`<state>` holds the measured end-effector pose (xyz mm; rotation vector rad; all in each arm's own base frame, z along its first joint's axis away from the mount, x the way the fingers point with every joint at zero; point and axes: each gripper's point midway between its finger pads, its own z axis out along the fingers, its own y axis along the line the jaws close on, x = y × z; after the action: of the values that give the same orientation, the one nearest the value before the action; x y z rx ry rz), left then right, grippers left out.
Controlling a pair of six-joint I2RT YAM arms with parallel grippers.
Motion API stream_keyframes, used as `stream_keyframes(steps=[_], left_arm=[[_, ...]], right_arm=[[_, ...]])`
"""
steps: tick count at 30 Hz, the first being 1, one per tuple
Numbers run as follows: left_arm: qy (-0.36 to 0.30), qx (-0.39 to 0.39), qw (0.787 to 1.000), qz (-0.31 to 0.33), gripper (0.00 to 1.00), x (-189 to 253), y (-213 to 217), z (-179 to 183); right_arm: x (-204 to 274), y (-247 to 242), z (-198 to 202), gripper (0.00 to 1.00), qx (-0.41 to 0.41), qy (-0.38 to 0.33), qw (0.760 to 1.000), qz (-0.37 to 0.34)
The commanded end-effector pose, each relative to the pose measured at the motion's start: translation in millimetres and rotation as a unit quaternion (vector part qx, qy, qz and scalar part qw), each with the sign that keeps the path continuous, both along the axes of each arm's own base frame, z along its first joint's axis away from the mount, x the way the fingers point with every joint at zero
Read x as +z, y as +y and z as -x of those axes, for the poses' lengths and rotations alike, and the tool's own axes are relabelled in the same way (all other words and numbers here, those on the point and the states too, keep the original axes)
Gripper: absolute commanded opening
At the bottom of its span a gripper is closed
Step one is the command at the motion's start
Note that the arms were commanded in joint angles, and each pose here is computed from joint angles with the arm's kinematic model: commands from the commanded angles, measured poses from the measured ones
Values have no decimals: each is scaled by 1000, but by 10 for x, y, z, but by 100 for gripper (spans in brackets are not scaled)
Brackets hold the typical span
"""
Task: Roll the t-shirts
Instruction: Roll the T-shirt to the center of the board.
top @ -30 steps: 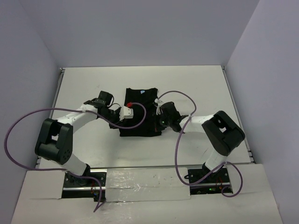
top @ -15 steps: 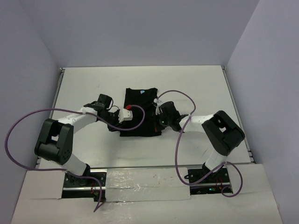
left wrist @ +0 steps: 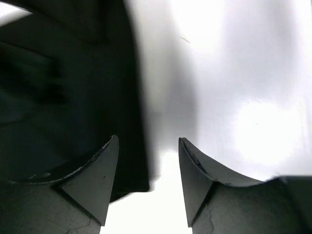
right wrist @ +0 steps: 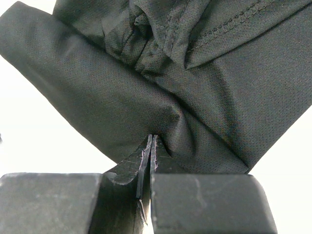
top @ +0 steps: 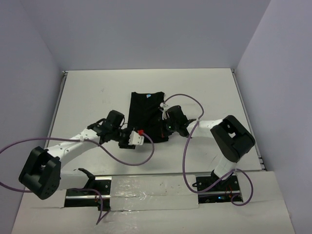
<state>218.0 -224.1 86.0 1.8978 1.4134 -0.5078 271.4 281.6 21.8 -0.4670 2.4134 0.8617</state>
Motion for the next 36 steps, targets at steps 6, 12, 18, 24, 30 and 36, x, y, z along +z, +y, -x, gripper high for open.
stream_keyframes(steps=[6,12,18,24,30,36], left_arm=[[-98,15,993,-63,65,-346,-25,-271],[-119,25,986,-113,67,-589,123,-322],[-170,47,976,-130,66,-656,219,-402],[-176,94,971,-131,29,-677,203,-575],[-60,86,991,-80,0,-475,-38,-392],[105,22,993,-49,0,-234,-112,-22]], right_arm=[[-127,-95,24,0,-4,11,999,30],[-109,-102,27,0,-7,7,1000,27],[-113,-119,55,0,2,5,1000,31],[-86,-96,77,1,19,0,999,26],[282,-73,83,9,64,-85,994,9],[819,-126,186,32,131,-201,971,-8]])
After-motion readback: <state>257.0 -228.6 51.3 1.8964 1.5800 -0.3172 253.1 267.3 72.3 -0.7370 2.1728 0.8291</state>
